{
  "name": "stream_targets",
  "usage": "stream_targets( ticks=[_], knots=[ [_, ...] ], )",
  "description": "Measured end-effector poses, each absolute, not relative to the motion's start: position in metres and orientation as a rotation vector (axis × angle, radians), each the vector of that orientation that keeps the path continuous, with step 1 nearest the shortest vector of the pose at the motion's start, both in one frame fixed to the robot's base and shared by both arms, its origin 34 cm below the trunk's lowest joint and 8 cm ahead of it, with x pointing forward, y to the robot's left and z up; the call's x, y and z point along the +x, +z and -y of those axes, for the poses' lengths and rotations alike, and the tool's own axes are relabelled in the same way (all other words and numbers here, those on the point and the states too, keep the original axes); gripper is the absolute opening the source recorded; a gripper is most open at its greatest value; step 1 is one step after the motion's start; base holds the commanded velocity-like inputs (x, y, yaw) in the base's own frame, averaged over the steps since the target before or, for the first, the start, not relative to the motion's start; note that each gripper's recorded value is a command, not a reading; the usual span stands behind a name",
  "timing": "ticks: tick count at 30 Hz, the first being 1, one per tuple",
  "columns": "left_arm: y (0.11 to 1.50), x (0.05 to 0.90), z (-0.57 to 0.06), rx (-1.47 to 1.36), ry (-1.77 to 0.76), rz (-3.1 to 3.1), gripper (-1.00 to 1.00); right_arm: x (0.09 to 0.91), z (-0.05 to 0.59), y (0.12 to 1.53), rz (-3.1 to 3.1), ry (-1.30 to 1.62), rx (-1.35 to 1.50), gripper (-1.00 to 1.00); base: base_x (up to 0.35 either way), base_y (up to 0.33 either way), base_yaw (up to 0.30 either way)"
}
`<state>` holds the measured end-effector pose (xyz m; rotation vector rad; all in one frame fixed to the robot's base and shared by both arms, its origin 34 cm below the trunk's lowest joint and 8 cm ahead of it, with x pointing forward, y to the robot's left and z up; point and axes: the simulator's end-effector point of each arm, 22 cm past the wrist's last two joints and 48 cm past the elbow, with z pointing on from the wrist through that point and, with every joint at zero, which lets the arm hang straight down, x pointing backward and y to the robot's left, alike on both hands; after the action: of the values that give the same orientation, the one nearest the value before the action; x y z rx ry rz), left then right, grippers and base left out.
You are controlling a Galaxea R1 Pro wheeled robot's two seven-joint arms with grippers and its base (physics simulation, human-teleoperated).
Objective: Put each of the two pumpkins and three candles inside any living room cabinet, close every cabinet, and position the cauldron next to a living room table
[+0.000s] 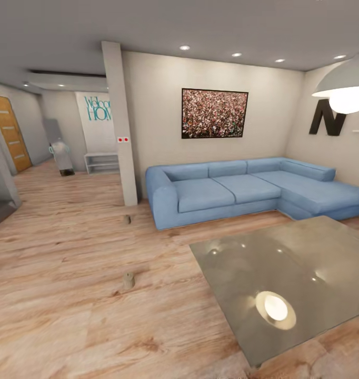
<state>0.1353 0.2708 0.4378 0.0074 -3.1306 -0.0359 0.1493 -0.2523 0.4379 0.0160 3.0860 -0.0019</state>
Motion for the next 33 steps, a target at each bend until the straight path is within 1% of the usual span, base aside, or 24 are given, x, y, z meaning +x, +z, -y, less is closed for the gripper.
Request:
stream_targets(
  ticks=[33],
  knots=[
    [0.4378,0.1353,-0.2710,0.007,-0.036,3.131,1.00,0.1500,0.2514,0.4379,-3.083,0.004,0.017,1.00,0.000,0.000,-0.299]
  ],
)
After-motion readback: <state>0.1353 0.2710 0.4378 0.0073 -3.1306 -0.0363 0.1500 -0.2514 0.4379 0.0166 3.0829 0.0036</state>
